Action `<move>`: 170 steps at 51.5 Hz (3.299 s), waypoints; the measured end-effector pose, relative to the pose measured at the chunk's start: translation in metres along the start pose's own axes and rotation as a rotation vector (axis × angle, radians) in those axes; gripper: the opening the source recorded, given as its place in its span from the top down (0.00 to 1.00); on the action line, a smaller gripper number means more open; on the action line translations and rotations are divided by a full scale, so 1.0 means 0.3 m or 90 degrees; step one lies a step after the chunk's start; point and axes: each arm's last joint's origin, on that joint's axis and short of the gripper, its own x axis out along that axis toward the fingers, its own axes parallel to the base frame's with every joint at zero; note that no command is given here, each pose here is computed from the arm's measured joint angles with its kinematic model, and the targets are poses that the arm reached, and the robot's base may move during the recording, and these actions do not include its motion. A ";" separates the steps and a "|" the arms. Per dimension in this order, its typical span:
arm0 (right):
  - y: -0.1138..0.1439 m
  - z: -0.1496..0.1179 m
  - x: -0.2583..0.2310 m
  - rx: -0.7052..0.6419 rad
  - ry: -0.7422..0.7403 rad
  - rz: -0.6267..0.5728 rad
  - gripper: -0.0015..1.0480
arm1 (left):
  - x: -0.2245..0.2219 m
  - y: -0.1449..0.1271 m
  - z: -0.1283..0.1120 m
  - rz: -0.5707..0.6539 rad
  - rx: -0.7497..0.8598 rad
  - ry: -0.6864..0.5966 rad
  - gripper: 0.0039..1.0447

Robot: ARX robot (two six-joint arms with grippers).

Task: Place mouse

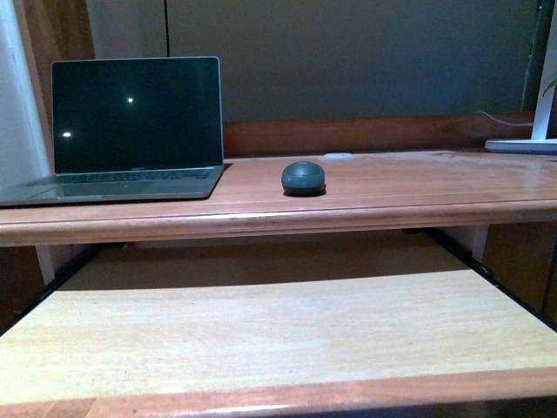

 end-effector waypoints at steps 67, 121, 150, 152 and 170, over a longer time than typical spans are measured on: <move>-0.070 0.229 0.671 0.116 -0.033 -0.303 0.07 | 0.000 0.000 0.000 0.000 0.000 0.000 0.07; 0.075 -0.026 -0.427 0.102 -0.156 -0.578 0.98 | 0.000 0.000 0.000 0.000 0.000 -0.001 0.07; 0.075 -0.026 -0.427 0.100 -0.154 -0.578 0.64 | 0.000 0.000 0.000 0.000 0.000 -0.001 0.07; 0.075 -0.026 -0.427 0.100 -0.154 -0.578 0.57 | 0.000 0.000 0.000 0.000 0.000 -0.001 0.07; 0.075 -0.026 -0.427 0.100 -0.154 -0.579 0.07 | 0.000 0.000 0.000 0.000 0.000 -0.001 0.07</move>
